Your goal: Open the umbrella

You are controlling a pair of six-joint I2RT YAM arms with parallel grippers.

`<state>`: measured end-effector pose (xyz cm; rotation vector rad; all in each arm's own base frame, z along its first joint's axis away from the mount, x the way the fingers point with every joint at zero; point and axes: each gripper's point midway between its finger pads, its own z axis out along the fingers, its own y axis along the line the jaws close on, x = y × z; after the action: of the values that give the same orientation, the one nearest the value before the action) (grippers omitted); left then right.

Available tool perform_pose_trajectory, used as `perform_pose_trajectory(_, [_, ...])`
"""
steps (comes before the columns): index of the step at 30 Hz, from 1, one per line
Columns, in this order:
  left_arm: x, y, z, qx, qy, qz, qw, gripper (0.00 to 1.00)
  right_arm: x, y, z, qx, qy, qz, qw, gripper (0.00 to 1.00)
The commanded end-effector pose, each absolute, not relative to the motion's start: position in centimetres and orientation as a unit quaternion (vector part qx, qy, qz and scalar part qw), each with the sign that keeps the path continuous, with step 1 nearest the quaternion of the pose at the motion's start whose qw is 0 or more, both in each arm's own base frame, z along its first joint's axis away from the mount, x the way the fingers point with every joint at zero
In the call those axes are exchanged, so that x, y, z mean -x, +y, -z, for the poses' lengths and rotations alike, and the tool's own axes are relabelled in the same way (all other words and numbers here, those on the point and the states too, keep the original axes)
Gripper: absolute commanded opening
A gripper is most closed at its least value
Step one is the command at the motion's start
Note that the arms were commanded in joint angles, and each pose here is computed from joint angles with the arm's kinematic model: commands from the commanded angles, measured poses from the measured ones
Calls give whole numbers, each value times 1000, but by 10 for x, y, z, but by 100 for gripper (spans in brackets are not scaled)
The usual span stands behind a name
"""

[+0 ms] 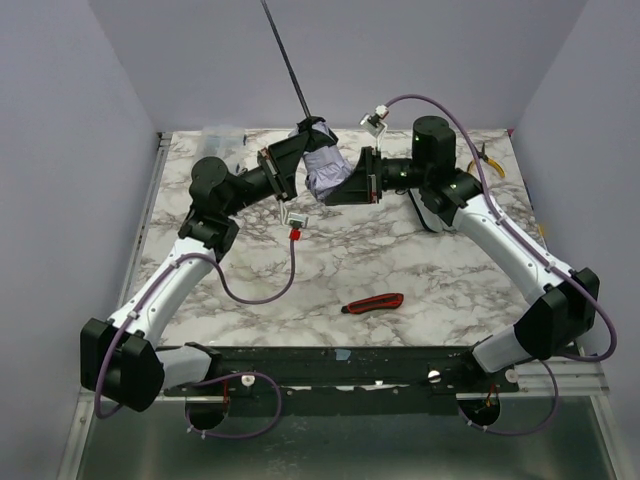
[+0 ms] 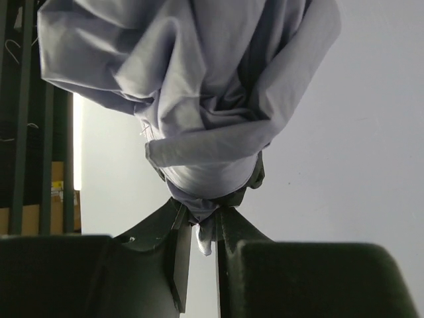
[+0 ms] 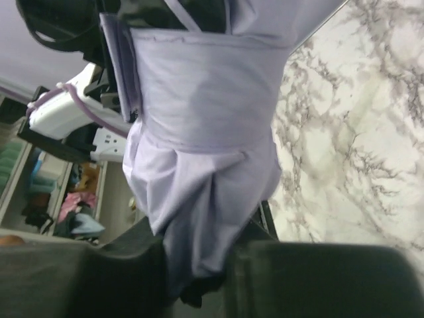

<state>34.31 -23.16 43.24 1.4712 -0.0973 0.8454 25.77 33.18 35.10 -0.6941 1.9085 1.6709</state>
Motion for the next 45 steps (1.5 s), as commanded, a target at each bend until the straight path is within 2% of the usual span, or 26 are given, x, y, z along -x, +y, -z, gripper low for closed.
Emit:
perform_pose_trajectory(1, [-315, -226, -464, -617, -78, -391, 679, 0, -259, 332, -371, 277, 680, -610, 298, 1])
perform_pose_trajectory(3, [-311, -225, -460, -618, -70, -378, 685, 4, -260, 331, -376, 288, 672, -603, 319, 1])
perform_pose_trajectory(4, [-309, -224, -459, -619, -63, -371, 689, 11, -262, 330, -377, 292, 669, -597, 332, 1])
perform_pose_trajectory(5, [-308, -223, -457, -622, -55, -364, 691, 22, -263, 329, -378, 294, 668, -591, 344, 1])
perform_pose_trajectory(6, [-308, -222, -454, -627, -46, -357, 691, 42, -264, 328, -379, 300, 664, -586, 354, 1])
perform_pose_trajectory(8, [-307, -219, -447, -636, -28, -347, 689, 61, -265, 325, -380, 310, 660, -572, 376, 1])
perform_pose_trajectory(10, [-304, -215, -442, -644, -4, -329, 690, 72, -269, 322, -380, 310, 661, -556, 397, 1])
perform_pose_trajectory(12, [-300, -210, -434, -660, 36, -293, 691, 75, -279, 316, -381, 301, 665, -529, 432, 1])
perform_pose_trajectory(14, [-292, -206, -431, -660, 95, -234, 708, 75, -290, 310, -383, 287, 669, -499, 471, 1])
perform_pose_trajectory(16, [-284, -201, -437, -628, 185, -140, 743, 74, -303, 301, -388, 264, 671, -468, 512, 1])
perform_pose_trajectory(19, [-275, -199, -453, -529, 361, 56, 766, 64, -325, 284, -386, 211, 685, -418, 558, 1])
perform_pose_trajectory(22, [-269, -210, -471, -407, 505, 240, 722, 57, -348, 266, -372, 146, 716, -370, 574, 1])
perform_pose_trajectory(26, [-274, -233, -474, -268, 597, 396, 644, 55, -354, 263, -359, 130, 726, -356, 574, 1])
perform_pose_trajectory(36, [-309, -268, -442, -106, 684, 431, 579, 55, -355, 268, -352, 146, 730, -304, 594, 1])
perform_pose_trajectory(45, [-324, -292, -434, -80, 698, 450, 552, 54, -345, 283, -348, 190, 720, -277, 607, 1])
